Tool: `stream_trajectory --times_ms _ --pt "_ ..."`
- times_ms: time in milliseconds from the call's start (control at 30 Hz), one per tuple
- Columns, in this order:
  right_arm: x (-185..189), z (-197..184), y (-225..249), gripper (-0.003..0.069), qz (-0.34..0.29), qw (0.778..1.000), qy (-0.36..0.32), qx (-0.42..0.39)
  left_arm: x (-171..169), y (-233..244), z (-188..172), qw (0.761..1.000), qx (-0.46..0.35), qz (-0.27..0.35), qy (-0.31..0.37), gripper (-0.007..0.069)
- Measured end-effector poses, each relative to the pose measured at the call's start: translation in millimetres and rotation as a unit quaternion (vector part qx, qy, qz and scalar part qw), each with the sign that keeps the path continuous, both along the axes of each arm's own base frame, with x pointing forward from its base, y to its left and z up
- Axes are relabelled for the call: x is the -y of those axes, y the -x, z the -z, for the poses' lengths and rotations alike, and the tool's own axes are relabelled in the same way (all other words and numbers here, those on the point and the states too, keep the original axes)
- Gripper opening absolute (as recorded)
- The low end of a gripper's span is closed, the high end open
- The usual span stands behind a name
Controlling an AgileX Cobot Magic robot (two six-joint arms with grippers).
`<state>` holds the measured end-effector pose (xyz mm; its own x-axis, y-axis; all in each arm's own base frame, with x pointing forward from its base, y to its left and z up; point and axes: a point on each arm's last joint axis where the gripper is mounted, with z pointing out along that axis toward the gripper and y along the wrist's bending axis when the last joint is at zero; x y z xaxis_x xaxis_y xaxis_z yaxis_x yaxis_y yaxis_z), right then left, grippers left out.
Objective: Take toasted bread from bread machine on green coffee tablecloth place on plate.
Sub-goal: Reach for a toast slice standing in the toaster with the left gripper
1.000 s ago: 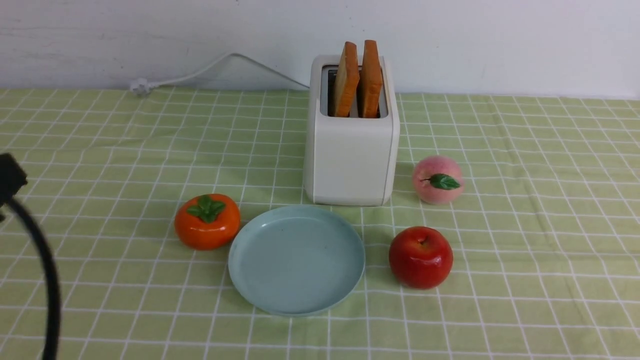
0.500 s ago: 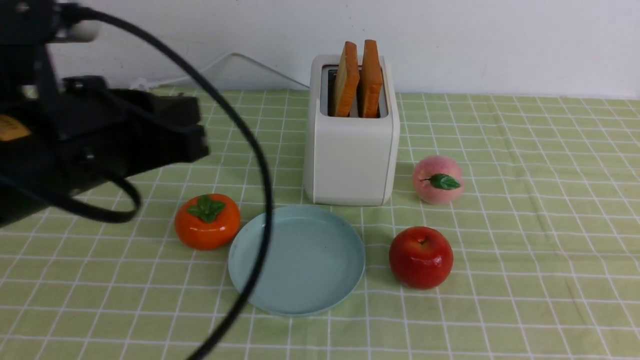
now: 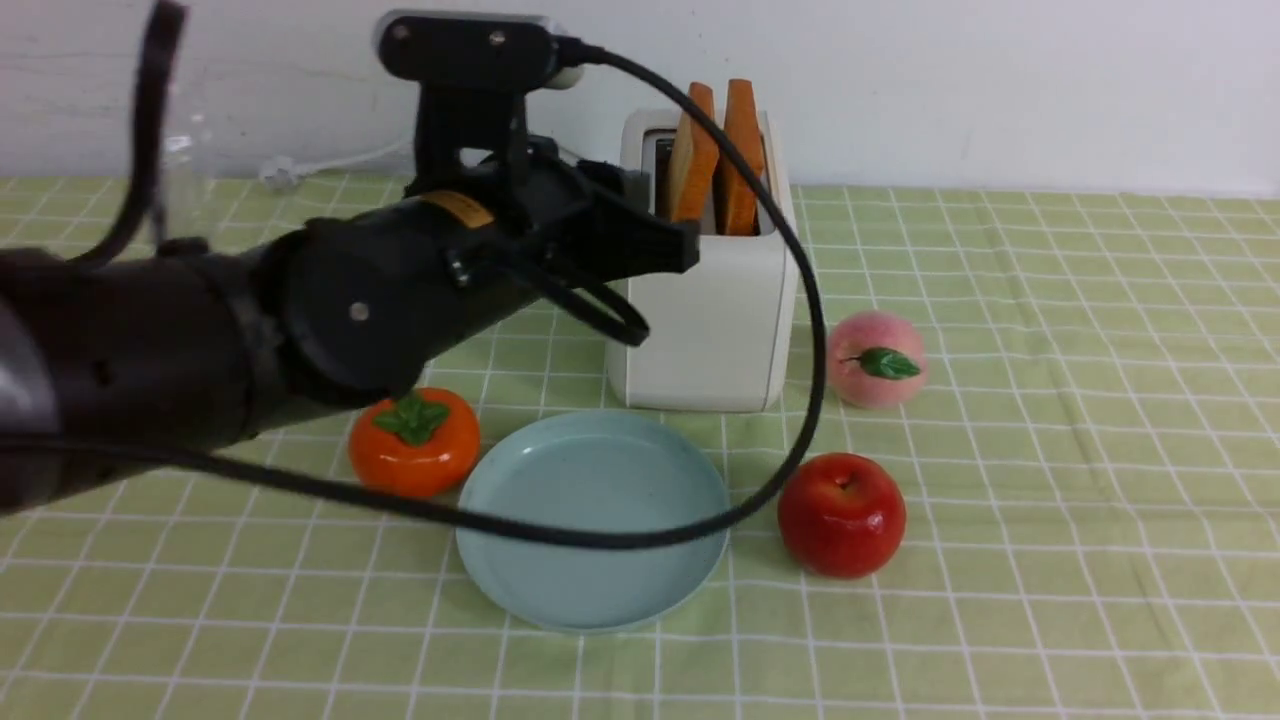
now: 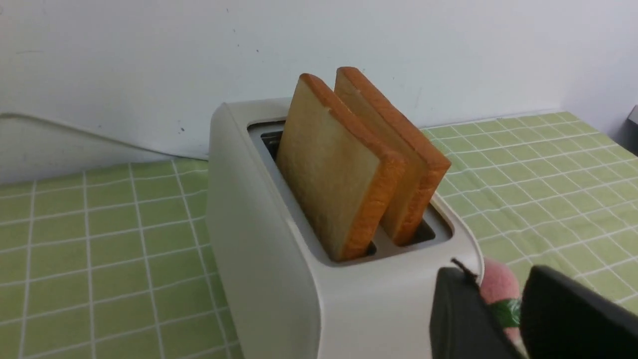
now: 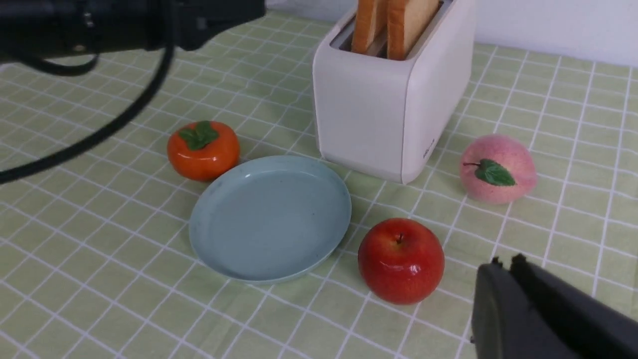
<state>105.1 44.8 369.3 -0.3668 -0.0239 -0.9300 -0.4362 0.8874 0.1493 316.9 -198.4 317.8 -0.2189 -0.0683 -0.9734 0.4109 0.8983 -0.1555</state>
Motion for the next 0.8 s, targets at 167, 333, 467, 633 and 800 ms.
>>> stream_trajectory --times_ms 167,333,467,633,800 --pt "-1 0 1 0.0032 -0.009 1.0 0.004 0.003 21 -31 11 1.0 -0.004 0.003 -0.006 0.0369" --pt "-1 0 1 0.0036 -0.009 1.0 0.005 0.004 38 -56 26 1.0 -0.007 0.004 -0.012 0.0397" --pt "-1 0 1 0.0039 -0.009 1.0 0.006 0.004 46 -69 33 1.0 0.006 0.005 -0.023 0.0391" --pt "-1 0 1 0.0043 -0.01 1.0 0.006 0.005 52 -82 43 0.997 0.045 -0.004 -0.061 0.036" --pt "-1 0 1 0.0048 -0.014 1.0 0.014 0.009 50 -84 41 0.995 0.069 -0.019 -0.065 0.0325"
